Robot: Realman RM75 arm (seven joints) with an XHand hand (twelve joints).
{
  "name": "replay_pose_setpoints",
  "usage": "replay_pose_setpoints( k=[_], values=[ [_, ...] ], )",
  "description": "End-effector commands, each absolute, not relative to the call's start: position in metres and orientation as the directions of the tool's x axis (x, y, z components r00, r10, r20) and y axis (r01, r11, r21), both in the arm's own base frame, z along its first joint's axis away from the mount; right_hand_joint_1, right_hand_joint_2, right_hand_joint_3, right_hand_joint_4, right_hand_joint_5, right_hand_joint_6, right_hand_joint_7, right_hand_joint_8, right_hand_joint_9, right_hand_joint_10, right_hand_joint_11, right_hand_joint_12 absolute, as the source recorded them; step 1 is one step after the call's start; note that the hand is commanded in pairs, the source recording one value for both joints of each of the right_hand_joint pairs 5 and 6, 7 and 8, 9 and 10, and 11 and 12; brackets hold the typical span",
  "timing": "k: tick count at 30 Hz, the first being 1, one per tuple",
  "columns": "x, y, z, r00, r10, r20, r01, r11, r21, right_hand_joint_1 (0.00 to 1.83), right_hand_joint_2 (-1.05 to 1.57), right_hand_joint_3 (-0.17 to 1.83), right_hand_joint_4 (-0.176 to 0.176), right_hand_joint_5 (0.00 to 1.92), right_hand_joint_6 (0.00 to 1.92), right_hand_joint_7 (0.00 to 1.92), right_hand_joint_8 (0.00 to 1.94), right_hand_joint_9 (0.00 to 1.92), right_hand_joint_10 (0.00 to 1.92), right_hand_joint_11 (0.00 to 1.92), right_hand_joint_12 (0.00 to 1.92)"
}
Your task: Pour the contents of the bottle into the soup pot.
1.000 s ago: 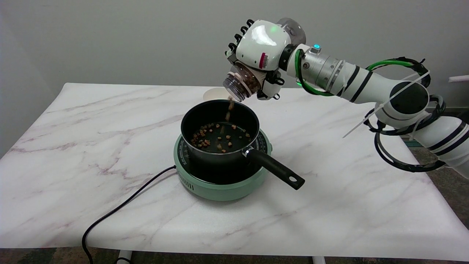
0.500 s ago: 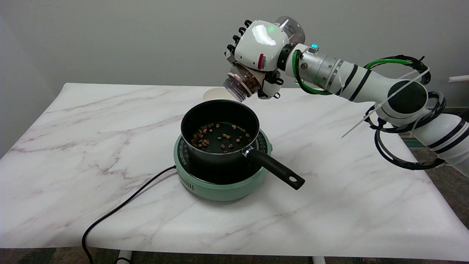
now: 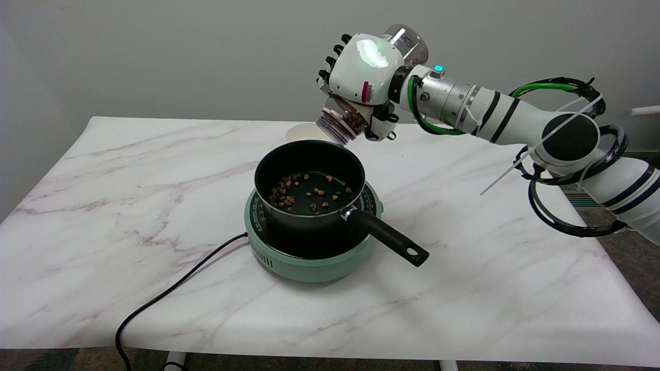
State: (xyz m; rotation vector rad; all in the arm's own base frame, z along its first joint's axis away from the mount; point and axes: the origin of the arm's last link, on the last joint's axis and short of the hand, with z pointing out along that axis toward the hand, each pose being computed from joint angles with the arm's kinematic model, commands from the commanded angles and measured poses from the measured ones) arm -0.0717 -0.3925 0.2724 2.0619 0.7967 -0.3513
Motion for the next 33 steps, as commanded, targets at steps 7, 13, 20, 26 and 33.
replay_pose_setpoints(
  k=[7,13,20,26,33],
  values=[
    [-0.066,-0.394,0.275,0.697,0.42,-0.581,0.717,-0.386,0.58,1.26,1.41,0.68,0.0,1.92,1.92,1.92,1.92,1.42,1.42,1.23,1.23],
    [-0.057,-0.395,0.273,0.664,0.44,-0.604,0.747,-0.372,0.551,1.26,1.41,0.7,0.0,1.92,1.92,1.92,1.92,1.42,1.42,1.23,1.23],
    [-0.05,-0.396,0.271,0.652,0.455,-0.607,0.758,-0.366,0.539,1.25,1.41,0.7,0.0,1.92,1.92,1.92,1.92,1.42,1.42,1.23,1.23],
    [-0.049,-0.394,0.268,0.66,0.459,-0.595,0.751,-0.375,0.544,1.25,1.4,0.68,0.0,1.92,1.92,1.92,1.92,1.41,1.41,1.23,1.23],
    [-0.049,-0.394,0.268,0.662,0.458,-0.593,0.749,-0.376,0.546,1.25,1.4,0.67,0.0,1.92,1.92,1.92,1.92,1.41,1.41,1.23,1.23]
  ],
)
